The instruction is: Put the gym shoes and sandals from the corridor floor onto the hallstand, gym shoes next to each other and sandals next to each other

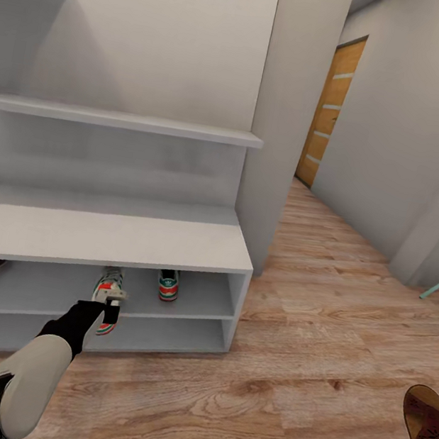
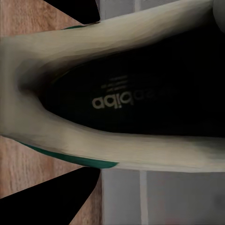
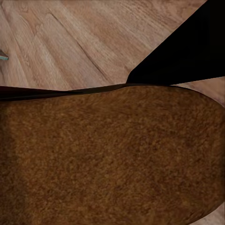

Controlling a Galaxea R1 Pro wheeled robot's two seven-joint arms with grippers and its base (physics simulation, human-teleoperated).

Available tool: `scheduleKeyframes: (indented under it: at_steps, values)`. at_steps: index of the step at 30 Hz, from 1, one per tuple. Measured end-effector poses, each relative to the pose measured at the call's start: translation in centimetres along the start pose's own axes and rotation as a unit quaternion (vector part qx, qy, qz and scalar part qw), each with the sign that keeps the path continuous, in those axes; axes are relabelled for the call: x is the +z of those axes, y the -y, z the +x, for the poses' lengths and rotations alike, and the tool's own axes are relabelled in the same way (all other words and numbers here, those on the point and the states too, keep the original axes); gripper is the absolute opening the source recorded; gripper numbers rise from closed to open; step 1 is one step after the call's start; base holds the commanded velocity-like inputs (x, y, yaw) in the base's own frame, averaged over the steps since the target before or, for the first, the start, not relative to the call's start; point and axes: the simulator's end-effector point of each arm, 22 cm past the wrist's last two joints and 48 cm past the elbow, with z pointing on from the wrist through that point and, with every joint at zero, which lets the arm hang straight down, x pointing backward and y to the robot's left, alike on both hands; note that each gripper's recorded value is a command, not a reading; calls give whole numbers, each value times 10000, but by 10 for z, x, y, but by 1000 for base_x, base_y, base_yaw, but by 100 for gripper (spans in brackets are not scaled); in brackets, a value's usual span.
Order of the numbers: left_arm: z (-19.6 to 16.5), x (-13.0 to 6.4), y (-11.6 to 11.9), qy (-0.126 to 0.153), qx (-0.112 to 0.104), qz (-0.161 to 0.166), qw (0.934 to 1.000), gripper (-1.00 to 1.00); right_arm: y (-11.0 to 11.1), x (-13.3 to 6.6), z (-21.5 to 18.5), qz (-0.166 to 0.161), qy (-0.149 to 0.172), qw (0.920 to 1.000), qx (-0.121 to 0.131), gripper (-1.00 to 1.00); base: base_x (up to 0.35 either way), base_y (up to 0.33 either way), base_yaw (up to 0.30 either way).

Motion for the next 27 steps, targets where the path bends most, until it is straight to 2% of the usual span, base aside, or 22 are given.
scheduleKeyframes:
  at_steps: [5,15,22,27]
  values:
    - [0,0,0,11,-5,2,10000,-100,0,0,0,-1,0,10000,2,-100,163,-8,0]
    - [0,0,2,34,-5,18,10000,-100,0,0,0,-1,4,10000,1,-100,281,-81,0]
    - [-1,0,2,41,2,22,10000,-100,0,0,0,0,2,10000,0,-100,63,-30,0]
    - [1,0,2,34,7,24,10000,-100,0,0,0,-10,0,10000,-11,-100,141,-177,0]
